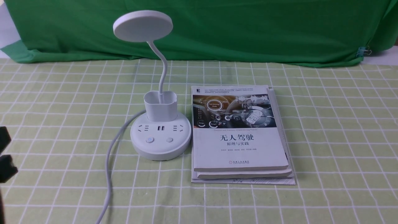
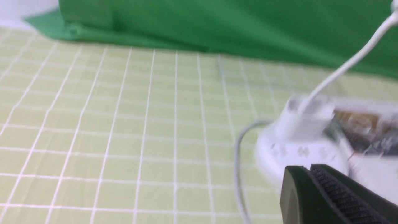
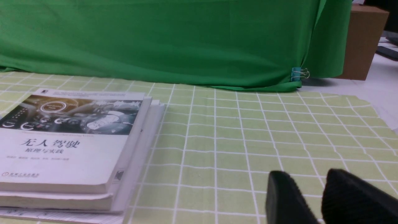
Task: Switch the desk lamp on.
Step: Use the left arm to press the button switch on the lamp holder
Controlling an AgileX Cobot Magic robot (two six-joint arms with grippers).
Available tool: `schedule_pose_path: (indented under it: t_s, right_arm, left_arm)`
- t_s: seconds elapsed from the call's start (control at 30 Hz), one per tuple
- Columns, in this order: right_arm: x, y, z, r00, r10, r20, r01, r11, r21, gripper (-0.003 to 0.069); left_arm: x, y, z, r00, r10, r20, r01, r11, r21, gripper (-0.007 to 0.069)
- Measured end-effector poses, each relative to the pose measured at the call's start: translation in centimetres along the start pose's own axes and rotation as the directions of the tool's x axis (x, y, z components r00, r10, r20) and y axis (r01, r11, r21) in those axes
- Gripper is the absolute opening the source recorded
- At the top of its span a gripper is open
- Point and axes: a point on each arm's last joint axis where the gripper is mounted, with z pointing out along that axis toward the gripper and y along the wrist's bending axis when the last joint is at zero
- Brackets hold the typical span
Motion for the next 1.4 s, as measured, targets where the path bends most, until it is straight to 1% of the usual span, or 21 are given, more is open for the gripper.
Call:
schedule_pose_path:
  t_s: [0.03,0.1,0.17,0.27,0.33,0.4,0.47,0.53,0.63,0.7,0.73,0.77,0.9,0.97,1.07,1.13,1.17,1.23,1.27,1.4]
  right_arm:
    - [0.0,0.0,0.0,1.0,0.0,0.0,0.0,1.0,0.0,0.0245]
    - [0.0,0.0,0.0,1.0,0.0,0.0,0.0,1.0,0.0,0.0245]
    - [0.0,0.0,0.0,1.0,0.0,0.0,0.0,1.0,0.0,0.0245]
    - [0.0,0.0,0.0,1.0,0.0,0.0,0.0,1.0,0.0,0.0245]
    - [0.0,0.0,0.0,1.0,0.0,0.0,0.0,1.0,0.0,0.0245]
    - [0.0,0.0,0.0,1.0,0.0,0.0,0.0,1.0,0.0,0.0245]
    - [0.0,0.0,0.0,1.0,0.0,0.0,0.0,1.0,0.0,0.0245]
    - [0.0,0.0,0.0,1.0,0.0,0.0,0.0,1.0,0.0,0.0245]
    - [0.0,0.0,0.0,1.0,0.0,0.0,0.0,1.0,0.0,0.0245]
    - [0.0,0.0,0.0,1.0,0.0,0.0,0.0,1.0,0.0,0.0245]
    - [0.0,0.0,0.0,1.0,0.0,0.0,0.0,1.0,0.0,0.0245]
    - [0.0,0.0,0.0,1.0,0.0,0.0,0.0,1.0,0.0,0.0245]
    - [0.0,0.0,0.0,1.0,0.0,0.0,0.0,1.0,0.0,0.0245]
    - [0.0,0.0,0.0,1.0,0.0,0.0,0.0,1.0,0.0,0.0245]
    - [0.0,0.0,0.0,1.0,0.0,0.0,0.0,1.0,0.0,0.0245]
    - [0.0,0.0,0.0,1.0,0.0,0.0,0.0,1.0,0.0,0.0245]
    - [0.0,0.0,0.0,1.0,0.0,0.0,0.0,1.0,0.0,0.0245]
    - [0.0,0.0,0.0,1.0,0.0,0.0,0.0,1.0,0.0,0.0245]
    - [0.0,0.0,0.0,1.0,0.0,0.0,0.0,1.0,0.0,0.0245]
    - [0.0,0.0,0.0,1.0,0.0,0.0,0.0,1.0,0.0,0.0245]
  left_arm:
    - [-0.3,0.1,1.1,0.999,0.047,-0.028,-0.047,0.999,-0.008,0.0019]
    - [-0.7,0.2,2.0,0.999,0.048,-0.004,-0.048,0.999,-0.012,0.0019]
    - [-1.1,0.1,3.1,1.0,-0.009,0.026,0.009,1.0,-0.001,0.0019]
    - [-1.5,0.1,4.8,0.989,-0.146,0.027,0.146,0.989,0.019,0.0019]
    - [-1.1,0.2,6.3,0.984,-0.179,-0.015,0.179,0.984,0.009,0.0019]
    - [-0.3,0.3,7.9,0.979,-0.181,-0.088,0.181,0.983,-0.009,0.0019]
    - [0.5,0.3,9.4,0.971,-0.157,-0.18,0.157,0.988,-0.011,0.0019]
    - [1.0,-0.1,10.6,0.954,-0.1,-0.282,0.11,0.994,0.019,0.0019]
    - [0.8,-1.6,12.5,0.912,0.039,-0.409,0.014,0.992,0.125,0.0019]
    - [0.4,-2.8,13.6,0.889,0.104,-0.446,-0.021,0.982,0.189,0.0019]
    - [0.2,-2.8,13.7,0.89,0.105,-0.444,-0.021,0.982,0.19,0.0019]
    - [0.1,-4.0,14.6,0.874,0.149,-0.463,-0.039,0.97,0.238,0.0019]
    - [0.4,-6.9,16.5,0.829,0.223,-0.512,-0.06,0.947,0.316,0.0019]
    - [0.9,-8.0,17.5,0.798,0.256,-0.546,-0.077,0.941,0.329,0.0019]
    - [1.3,-9.0,19.3,0.774,0.271,-0.573,-0.089,0.942,0.325,0.0019]
    - [1.4,-9.4,20.5,0.79,0.238,-0.565,-0.064,0.949,0.31,0.0019]
    - [1.2,-9.6,21.2,0.817,0.211,-0.536,-0.05,0.953,0.299,0.0019]
    - [1.0,-9.7,22.0,0.847,0.194,-0.494,-0.046,0.954,0.295,0.0019]
    - [0.8,-9.8,22.2,0.86,0.205,-0.468,-0.064,0.952,0.3,0.0019]
    - [0.1,-10.0,22.5,0.86,0.242,-0.449,-0.103,0.944,0.313,0.0019]
